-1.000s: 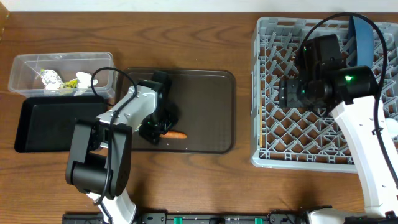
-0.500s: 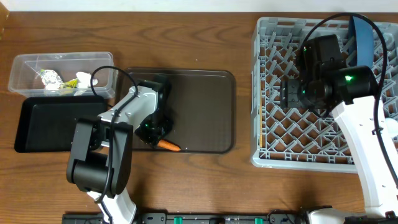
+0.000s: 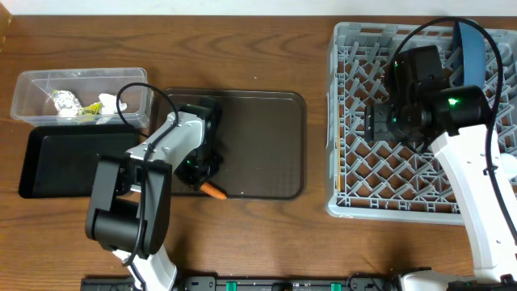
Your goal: Sort waste into correct bins and load items into the dishwasher rack
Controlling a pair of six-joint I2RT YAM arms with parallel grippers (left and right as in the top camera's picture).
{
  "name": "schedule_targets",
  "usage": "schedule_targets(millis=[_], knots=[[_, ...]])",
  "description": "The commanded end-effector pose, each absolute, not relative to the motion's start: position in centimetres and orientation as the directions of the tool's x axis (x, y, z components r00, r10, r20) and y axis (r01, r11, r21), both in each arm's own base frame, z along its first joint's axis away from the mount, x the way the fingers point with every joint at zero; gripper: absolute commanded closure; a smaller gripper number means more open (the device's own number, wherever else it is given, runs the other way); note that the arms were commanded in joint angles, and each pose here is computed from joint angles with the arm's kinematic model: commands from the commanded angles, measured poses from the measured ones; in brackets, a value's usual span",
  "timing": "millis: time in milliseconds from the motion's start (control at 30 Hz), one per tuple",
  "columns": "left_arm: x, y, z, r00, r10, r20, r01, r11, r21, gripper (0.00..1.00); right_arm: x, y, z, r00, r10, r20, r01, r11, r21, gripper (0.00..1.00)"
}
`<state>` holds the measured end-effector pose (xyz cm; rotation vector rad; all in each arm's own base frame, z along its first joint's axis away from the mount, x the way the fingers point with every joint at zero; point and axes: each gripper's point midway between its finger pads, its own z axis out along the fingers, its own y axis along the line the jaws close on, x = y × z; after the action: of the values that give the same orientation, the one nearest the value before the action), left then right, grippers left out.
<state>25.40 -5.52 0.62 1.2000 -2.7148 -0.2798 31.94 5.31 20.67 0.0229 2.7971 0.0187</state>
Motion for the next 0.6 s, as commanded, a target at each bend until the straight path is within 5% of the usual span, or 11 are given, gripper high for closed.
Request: schedule_targets(millis=[0,300,567], knots=[[25.4,-4.7,1.7,-0.707,-0.706,0.027,-0.684,0.694,0.228,0.79,31.9,4.8,20.7,-0.940,0.015,-0.341,0.018,1.000,-0.006,0.27],[25.3,-4.6,6.2,-0.760,-0.650,-0.022,-0.647,0.751,0.132,0.78,31.9,4.7,20.7,-0.940,0.015,-0.342,0.019,1.000,-0.009,0.28],[25.5,0.0,10.3,-0.667,-0.726,-0.166,-0.743,0.665,0.075,0.77,31.9,4.6,20.7,-0.940,0.015,-0.340,0.022,1.000,-0.016,0.28]])
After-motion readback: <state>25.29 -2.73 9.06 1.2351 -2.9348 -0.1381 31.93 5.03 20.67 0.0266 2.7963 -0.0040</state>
